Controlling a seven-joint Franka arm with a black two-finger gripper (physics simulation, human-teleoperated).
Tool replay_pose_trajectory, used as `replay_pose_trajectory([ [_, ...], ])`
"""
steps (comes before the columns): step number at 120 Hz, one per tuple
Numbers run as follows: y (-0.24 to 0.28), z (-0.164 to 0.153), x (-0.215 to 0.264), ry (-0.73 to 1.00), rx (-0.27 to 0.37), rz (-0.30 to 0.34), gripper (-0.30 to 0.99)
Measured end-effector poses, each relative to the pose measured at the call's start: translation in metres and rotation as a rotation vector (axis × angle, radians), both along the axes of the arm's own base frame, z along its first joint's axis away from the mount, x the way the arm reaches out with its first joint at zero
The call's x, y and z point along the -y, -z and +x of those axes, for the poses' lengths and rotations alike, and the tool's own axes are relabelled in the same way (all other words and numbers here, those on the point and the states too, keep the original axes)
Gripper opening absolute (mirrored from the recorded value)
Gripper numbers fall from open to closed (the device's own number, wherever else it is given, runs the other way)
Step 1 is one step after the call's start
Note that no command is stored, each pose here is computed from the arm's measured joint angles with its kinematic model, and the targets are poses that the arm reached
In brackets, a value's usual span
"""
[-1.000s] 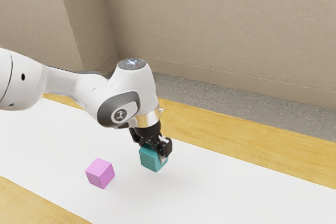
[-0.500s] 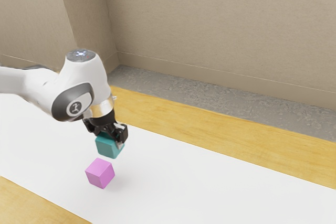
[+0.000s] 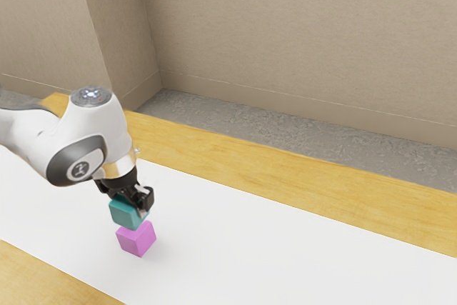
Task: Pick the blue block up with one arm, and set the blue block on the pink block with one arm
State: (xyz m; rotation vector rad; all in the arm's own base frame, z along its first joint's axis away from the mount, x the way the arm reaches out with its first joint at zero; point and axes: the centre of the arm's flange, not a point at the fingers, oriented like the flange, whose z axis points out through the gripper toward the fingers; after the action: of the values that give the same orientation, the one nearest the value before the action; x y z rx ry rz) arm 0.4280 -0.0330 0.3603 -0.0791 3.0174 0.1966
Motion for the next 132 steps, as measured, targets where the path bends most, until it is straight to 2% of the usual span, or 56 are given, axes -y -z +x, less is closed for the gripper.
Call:
replay_pose_trajectory([
  [132, 0.025, -0.013, -0.014, -0.022, 0.035, -0.027, 0.41],
])
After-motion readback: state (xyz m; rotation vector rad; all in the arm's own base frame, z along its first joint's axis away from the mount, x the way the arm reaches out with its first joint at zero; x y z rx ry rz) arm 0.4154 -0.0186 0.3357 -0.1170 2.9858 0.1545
